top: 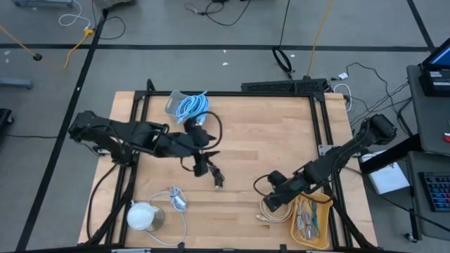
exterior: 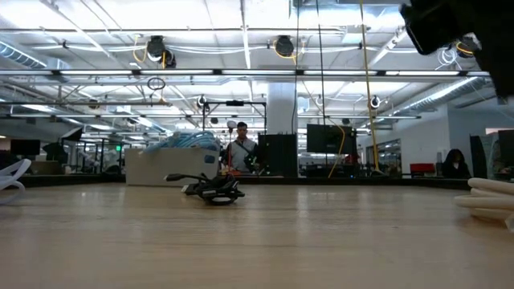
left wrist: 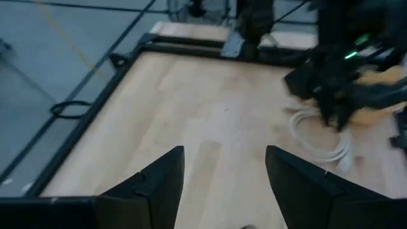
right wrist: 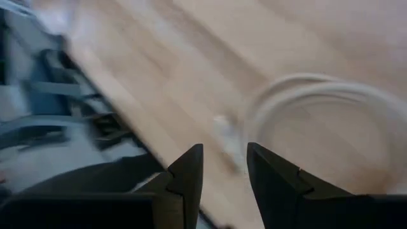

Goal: Pick & Place USB Port
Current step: Put the brown HDMI cable into the gray bin

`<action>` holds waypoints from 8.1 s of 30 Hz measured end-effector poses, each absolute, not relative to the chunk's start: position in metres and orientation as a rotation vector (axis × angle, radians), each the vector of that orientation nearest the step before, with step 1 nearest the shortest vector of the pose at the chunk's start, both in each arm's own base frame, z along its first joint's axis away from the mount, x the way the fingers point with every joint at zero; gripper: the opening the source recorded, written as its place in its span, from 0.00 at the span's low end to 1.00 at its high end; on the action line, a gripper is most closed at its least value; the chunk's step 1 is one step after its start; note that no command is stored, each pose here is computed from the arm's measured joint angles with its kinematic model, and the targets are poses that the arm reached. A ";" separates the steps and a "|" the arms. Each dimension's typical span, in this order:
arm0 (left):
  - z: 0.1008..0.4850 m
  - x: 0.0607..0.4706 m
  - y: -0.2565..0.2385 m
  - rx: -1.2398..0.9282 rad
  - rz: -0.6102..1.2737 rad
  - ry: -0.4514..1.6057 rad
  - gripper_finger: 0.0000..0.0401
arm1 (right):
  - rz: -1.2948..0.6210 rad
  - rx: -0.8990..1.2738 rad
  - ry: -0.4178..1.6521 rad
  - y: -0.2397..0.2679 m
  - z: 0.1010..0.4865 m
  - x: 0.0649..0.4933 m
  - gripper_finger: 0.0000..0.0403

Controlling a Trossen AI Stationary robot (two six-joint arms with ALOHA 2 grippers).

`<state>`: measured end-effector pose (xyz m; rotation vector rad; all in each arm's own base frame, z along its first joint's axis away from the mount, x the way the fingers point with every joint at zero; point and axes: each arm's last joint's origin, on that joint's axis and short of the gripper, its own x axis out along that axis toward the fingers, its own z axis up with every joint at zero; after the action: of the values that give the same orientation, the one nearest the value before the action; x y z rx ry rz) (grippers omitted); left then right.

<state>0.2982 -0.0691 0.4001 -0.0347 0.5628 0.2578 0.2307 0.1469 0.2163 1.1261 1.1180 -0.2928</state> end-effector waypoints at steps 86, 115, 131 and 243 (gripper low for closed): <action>0.382 0.242 -0.141 0.116 0.251 0.722 0.37 | -0.319 1.190 0.646 0.127 0.191 0.326 0.02; 0.373 0.275 -0.050 0.110 0.165 0.215 0.37 | -0.042 0.744 -0.349 0.082 0.407 0.286 0.02; 0.415 0.312 -0.057 0.448 0.386 0.096 0.37 | -0.058 0.634 -0.625 0.049 0.419 0.299 0.02; 0.224 0.255 0.144 -0.365 1.264 1.158 0.32 | -0.122 0.242 0.370 0.095 0.415 0.277 0.35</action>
<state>0.2555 0.1442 0.2235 -0.3651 1.1581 1.2638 0.2774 0.0947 0.4154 0.2417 0.3702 -0.1216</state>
